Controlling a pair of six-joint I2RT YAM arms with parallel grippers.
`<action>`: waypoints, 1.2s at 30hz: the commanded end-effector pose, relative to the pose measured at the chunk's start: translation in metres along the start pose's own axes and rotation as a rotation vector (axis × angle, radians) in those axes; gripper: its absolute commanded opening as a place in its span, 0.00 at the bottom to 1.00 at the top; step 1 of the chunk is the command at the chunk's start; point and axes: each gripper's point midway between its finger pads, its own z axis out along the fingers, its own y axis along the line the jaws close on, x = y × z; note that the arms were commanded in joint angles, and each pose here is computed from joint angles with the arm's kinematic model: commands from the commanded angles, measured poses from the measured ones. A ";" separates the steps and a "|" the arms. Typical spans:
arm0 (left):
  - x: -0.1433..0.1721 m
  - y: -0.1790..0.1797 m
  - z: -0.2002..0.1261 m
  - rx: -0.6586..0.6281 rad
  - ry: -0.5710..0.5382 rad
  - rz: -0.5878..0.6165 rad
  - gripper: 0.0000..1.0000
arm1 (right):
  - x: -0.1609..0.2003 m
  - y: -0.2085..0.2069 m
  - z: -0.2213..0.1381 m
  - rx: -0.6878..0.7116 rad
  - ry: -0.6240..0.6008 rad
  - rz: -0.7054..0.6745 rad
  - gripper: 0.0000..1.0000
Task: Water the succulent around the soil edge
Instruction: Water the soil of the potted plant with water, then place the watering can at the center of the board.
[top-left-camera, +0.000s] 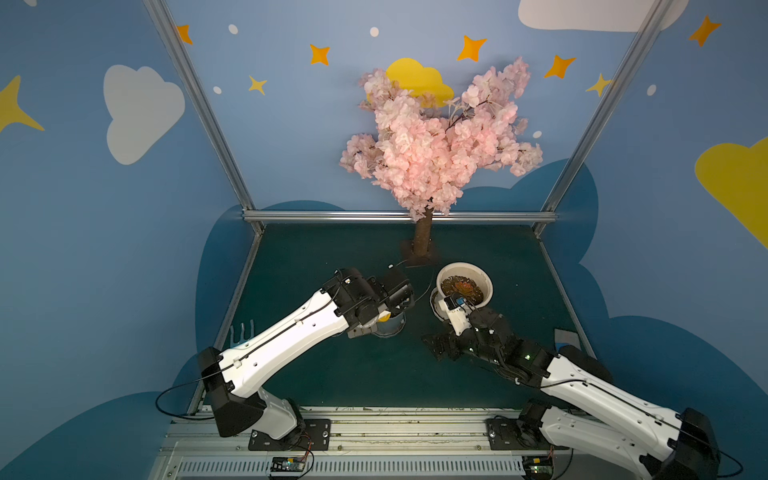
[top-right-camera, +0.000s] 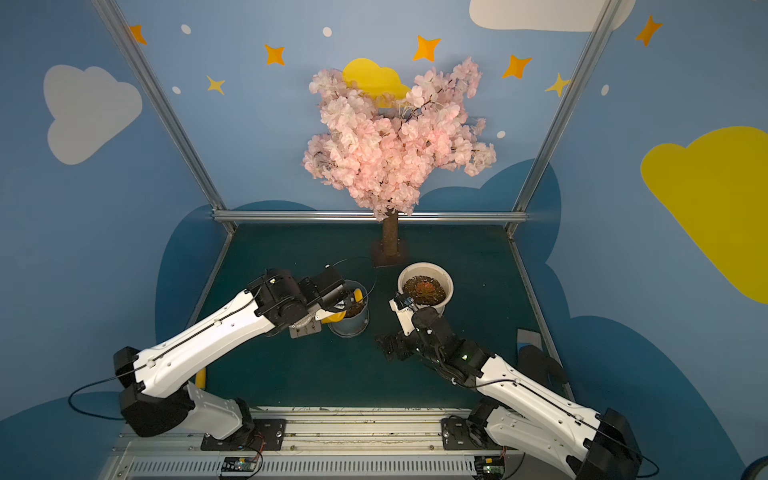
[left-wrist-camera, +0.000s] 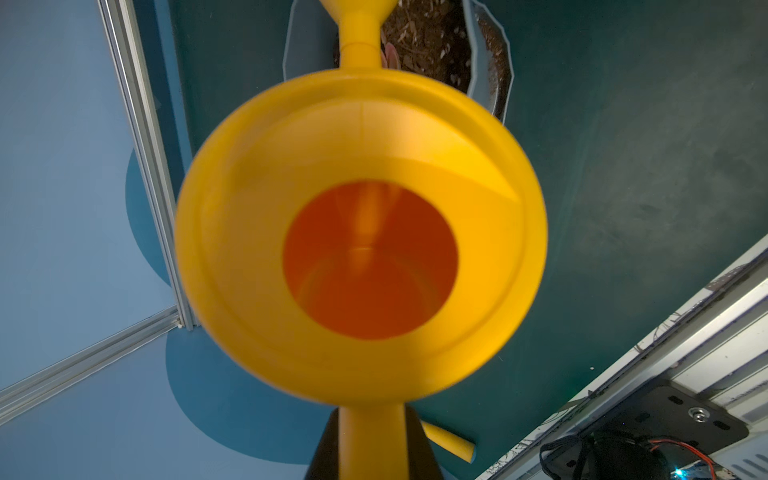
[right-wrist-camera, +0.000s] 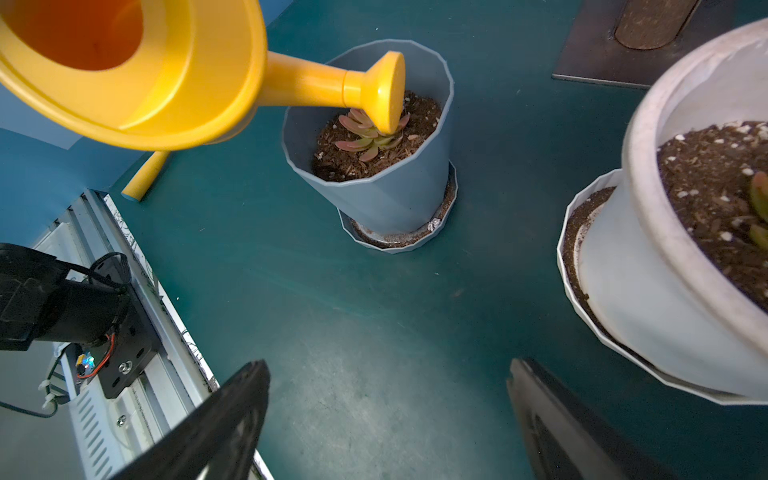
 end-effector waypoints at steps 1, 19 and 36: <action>-0.011 0.001 0.001 0.018 -0.073 -0.071 0.03 | 0.004 -0.004 -0.001 0.014 0.005 -0.009 0.95; -0.018 0.003 -0.024 0.164 -0.490 -0.381 0.03 | 0.004 -0.006 0.001 0.027 0.009 -0.007 0.95; -0.007 0.007 -0.069 0.402 -0.919 -0.756 0.03 | 0.002 -0.003 -0.001 0.008 -0.009 0.005 0.95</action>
